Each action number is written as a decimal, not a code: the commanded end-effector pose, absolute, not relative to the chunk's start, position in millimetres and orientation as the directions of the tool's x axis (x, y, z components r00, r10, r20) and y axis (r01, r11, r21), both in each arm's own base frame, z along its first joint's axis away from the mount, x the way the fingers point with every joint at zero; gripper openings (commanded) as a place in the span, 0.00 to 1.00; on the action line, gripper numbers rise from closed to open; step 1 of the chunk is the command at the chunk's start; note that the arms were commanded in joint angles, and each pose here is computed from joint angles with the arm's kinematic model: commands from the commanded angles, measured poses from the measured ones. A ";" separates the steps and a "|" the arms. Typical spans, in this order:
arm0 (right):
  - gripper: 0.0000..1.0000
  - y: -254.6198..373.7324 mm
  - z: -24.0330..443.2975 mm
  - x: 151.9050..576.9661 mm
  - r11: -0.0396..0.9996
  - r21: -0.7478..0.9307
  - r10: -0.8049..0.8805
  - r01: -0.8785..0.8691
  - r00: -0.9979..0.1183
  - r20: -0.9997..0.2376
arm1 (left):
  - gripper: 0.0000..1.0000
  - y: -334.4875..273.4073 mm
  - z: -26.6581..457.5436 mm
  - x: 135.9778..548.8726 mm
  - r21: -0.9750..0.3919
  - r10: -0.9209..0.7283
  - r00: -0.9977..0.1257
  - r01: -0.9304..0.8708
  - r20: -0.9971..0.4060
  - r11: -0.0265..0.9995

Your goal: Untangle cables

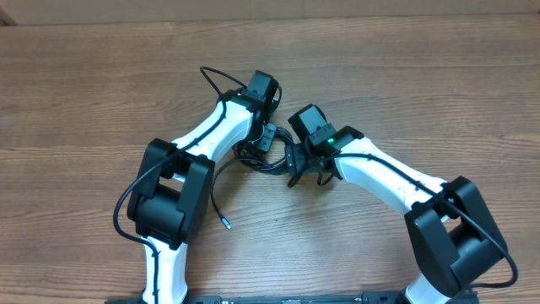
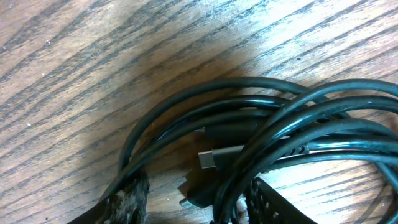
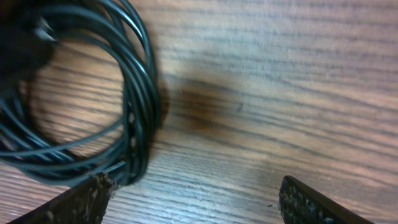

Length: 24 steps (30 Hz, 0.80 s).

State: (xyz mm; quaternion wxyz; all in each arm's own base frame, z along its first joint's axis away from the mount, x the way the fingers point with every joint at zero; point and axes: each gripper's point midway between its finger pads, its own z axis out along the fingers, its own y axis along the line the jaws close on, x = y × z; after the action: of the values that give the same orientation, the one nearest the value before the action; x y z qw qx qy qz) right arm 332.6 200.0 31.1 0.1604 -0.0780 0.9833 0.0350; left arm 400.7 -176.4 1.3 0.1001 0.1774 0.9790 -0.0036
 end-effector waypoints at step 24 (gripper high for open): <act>0.85 200.0 5.8 330.8 0.986 0.062 -0.126 -0.157 -0.929 -0.348 | 0.49 -168.1 -13.6 392.0 0.040 0.340 -0.929 0.337 -0.150 0.940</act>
State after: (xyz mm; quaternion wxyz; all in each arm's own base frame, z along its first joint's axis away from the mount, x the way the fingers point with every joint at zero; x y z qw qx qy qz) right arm 334.5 203.4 16.6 0.1828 -0.0749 0.9788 0.0534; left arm 400.3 -177.2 1.3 0.0995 0.1760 0.9793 -0.0061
